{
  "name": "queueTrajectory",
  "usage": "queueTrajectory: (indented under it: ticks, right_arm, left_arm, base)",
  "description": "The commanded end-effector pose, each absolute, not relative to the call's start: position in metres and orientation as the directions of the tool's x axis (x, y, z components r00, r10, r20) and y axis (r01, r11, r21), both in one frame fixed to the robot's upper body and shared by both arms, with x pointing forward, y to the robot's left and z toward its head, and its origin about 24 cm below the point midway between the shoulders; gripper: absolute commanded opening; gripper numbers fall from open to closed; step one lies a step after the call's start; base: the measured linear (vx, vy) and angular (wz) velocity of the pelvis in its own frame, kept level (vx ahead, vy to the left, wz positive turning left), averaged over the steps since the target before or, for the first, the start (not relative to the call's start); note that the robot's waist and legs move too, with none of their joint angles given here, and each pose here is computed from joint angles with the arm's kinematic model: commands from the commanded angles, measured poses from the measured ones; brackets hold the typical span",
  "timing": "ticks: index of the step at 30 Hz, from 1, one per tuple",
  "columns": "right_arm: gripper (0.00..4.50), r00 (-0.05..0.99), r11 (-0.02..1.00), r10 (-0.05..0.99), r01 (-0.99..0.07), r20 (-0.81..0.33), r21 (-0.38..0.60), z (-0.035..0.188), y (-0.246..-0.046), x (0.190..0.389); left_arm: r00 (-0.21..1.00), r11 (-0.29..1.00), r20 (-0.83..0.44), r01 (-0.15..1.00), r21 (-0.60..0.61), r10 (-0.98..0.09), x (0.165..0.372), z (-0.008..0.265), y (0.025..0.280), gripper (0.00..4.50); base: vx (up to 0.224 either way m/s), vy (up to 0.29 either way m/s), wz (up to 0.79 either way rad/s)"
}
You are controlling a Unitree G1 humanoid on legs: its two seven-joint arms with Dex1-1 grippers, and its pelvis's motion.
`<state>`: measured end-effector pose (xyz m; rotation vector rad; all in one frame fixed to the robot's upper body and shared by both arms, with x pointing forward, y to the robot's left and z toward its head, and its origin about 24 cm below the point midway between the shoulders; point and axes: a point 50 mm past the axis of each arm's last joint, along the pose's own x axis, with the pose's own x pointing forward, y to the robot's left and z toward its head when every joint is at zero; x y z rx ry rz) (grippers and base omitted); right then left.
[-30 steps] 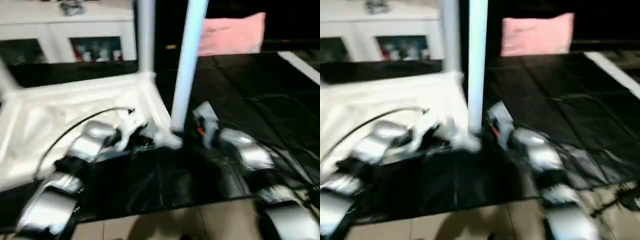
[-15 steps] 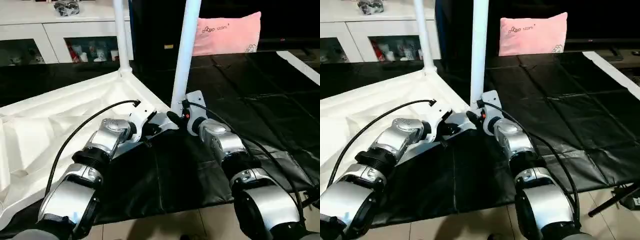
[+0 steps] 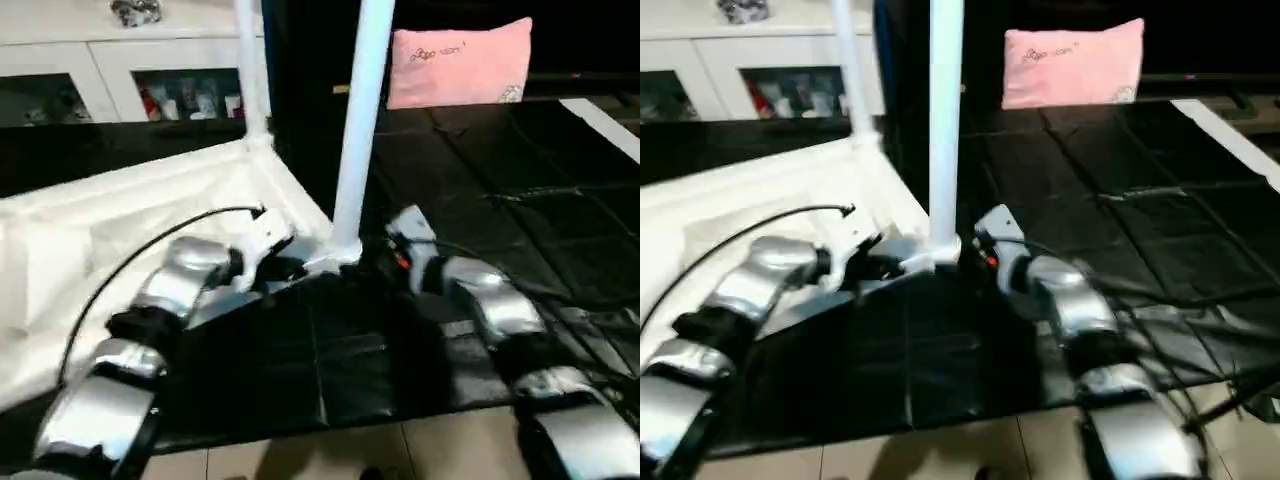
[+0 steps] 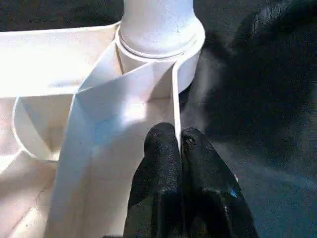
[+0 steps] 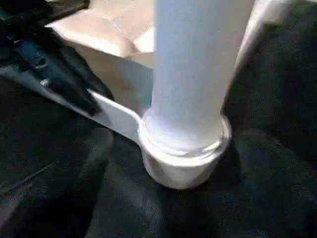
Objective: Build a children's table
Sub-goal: Rotate leg to tighten
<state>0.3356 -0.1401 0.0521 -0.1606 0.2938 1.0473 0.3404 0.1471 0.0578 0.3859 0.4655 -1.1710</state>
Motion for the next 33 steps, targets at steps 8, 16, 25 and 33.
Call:
queueTrajectory:
  ticks: [8,16,25,33]
  right_arm:
    - [4.44,0.190,0.210,0.929,-0.977,-0.317,0.027,0.067,-0.151,0.317]
    - [3.83,0.028,0.063,0.948,-0.993,-0.318,0.101,0.066,-0.145,0.308]
    - [3.04,-0.056,-0.004,0.941,-0.988,-0.335,0.156,0.062,-0.141,0.303]
    - [2.49,-0.090,-0.030,0.937,-0.983,-0.336,0.180,0.060,-0.141,0.300]
  left_arm:
    - [0.019,0.008,-0.590,1.000,0.021,-0.807,0.319,0.062,0.151,0.00]
    - [-0.112,-0.127,-0.611,0.992,-0.019,-0.784,0.309,0.061,0.149,0.00]
    - [-0.147,-0.166,-0.618,0.986,-0.027,-0.773,0.306,0.061,0.146,0.00]
    - [-0.157,-0.173,-0.618,0.984,-0.034,-0.770,0.305,0.060,0.146,0.00]
  base:
    - [0.000,0.000,0.00]
    - [0.000,0.000,0.00]
    - [0.000,0.000,0.00]
    - [0.000,0.000,0.00]
